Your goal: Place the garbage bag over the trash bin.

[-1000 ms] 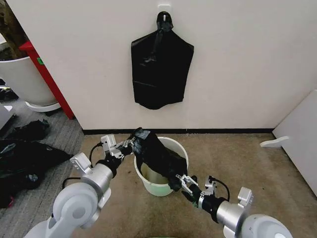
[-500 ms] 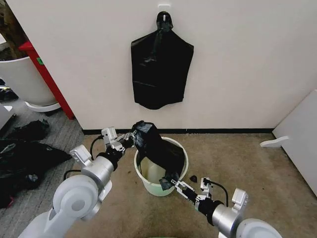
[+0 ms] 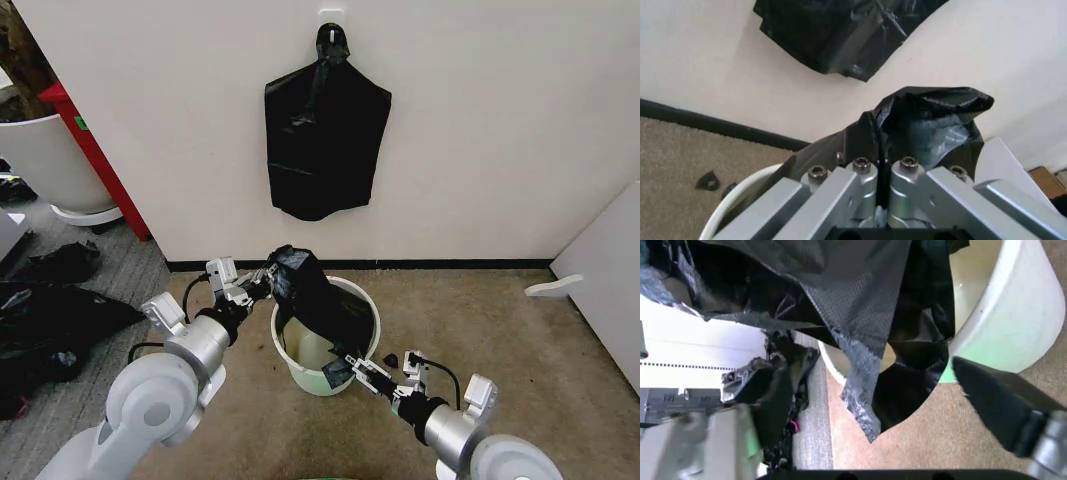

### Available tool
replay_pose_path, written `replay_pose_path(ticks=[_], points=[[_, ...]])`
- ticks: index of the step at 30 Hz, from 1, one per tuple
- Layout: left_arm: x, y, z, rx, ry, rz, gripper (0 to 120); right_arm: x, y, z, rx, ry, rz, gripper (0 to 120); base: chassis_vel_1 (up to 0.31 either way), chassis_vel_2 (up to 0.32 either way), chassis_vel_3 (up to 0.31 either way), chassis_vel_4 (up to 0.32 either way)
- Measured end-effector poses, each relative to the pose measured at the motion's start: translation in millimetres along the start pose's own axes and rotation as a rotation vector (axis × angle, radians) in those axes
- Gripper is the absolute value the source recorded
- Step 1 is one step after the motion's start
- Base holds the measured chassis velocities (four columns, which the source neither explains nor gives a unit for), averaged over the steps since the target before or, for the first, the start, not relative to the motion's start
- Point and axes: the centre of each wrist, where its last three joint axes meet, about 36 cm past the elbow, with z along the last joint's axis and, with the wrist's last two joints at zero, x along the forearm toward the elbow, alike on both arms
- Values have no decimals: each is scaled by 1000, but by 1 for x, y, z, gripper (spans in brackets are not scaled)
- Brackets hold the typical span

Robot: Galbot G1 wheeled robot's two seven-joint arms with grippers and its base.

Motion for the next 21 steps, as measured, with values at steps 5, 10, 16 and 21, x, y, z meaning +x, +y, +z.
replay_pose_path(ticks=[5,10,16,21], points=[[1,0,1,3,-1,-2,0,-1,0,1,5,-1,4,63,0,0,0,0],[1,1,1,2,-2,-5,0,-1,-1,0,11,-20,11,42,0,0,0,0],[2,2,3,6,4,-9,0,4,1,-6,24,-50,17,25,0,0,0,0],[6,3,6,3,7,-10,0,5,3,-12,36,-81,24,0,0,0,0,0]])
